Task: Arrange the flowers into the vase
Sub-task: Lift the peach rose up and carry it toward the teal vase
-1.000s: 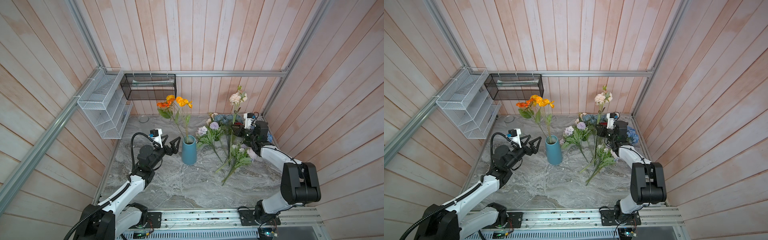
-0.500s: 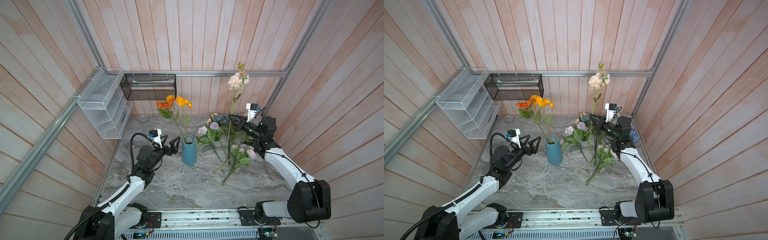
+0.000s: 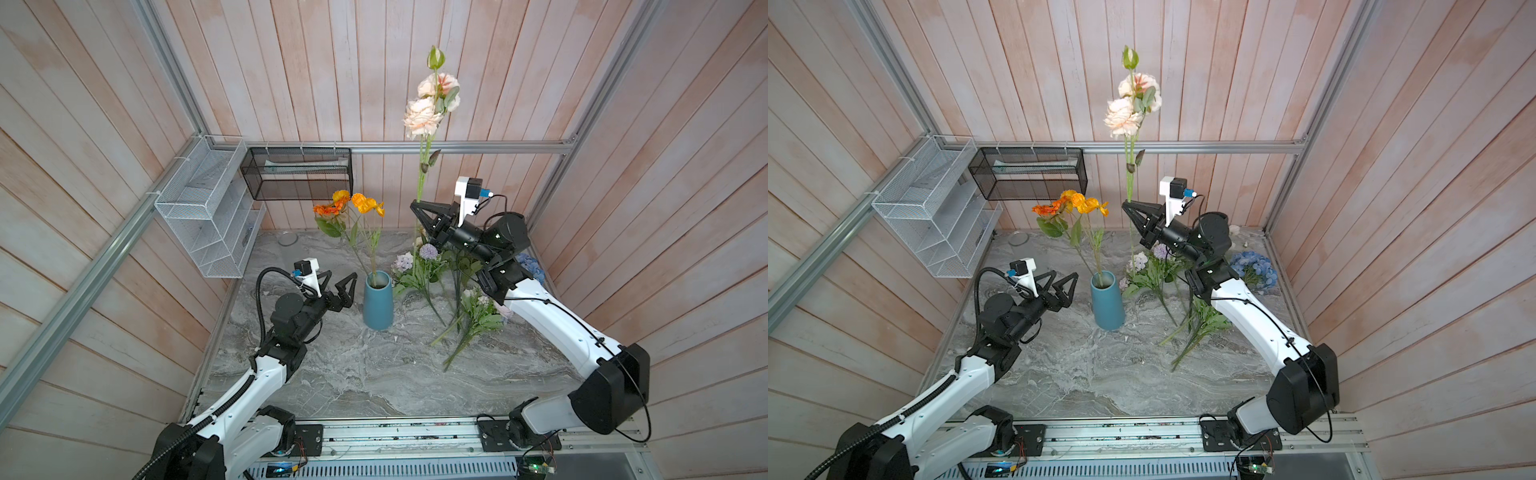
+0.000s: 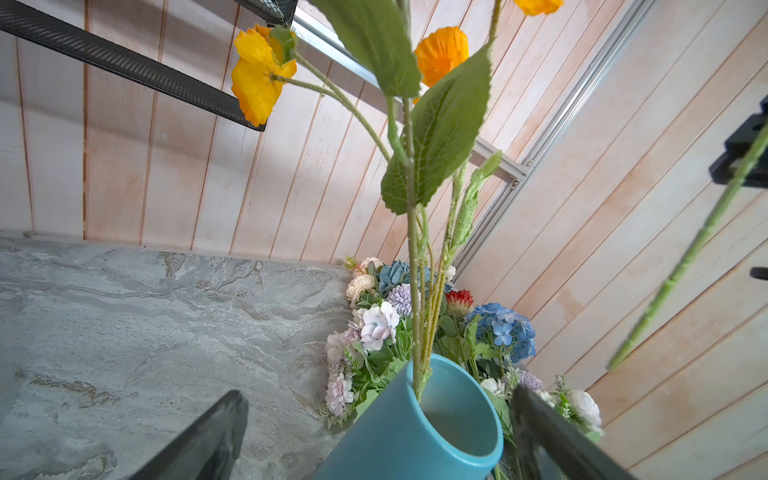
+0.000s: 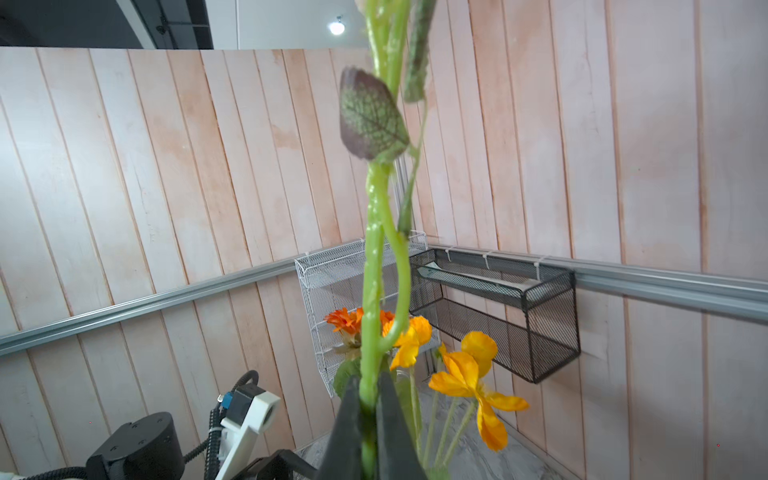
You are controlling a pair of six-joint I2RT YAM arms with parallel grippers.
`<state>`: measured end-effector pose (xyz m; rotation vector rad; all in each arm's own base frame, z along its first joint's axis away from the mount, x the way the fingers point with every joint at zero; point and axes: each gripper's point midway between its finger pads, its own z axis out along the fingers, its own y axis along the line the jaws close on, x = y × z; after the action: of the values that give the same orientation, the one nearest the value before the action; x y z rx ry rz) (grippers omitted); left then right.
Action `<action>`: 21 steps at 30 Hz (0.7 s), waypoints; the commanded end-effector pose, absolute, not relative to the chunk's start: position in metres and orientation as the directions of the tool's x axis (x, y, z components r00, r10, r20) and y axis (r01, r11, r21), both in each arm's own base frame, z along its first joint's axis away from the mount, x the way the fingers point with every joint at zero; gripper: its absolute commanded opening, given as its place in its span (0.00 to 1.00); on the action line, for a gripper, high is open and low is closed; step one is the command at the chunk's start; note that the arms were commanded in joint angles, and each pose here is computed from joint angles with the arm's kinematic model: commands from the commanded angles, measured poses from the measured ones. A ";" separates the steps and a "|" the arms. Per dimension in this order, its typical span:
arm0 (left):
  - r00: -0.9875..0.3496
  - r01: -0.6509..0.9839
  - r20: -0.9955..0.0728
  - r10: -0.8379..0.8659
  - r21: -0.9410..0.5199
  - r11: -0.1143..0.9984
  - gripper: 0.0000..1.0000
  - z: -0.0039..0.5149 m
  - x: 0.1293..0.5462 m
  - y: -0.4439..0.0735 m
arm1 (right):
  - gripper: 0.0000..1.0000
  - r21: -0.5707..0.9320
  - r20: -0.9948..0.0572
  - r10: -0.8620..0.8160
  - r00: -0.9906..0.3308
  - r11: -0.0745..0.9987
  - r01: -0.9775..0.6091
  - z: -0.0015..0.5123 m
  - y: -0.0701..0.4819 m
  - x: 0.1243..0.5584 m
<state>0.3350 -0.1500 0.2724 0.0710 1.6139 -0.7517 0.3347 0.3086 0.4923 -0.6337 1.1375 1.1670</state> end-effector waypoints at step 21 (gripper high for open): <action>-0.225 0.433 -0.899 -0.377 -0.439 0.787 1.00 0.264 0.335 -0.141 | 0.00 -0.042 -0.880 0.452 0.148 0.236 -0.971 0.445 0.380 0.319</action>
<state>0.3373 -0.1363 0.2665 0.0108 1.6312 -0.7224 0.3214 0.3792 0.4523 -0.7526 0.9356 1.1962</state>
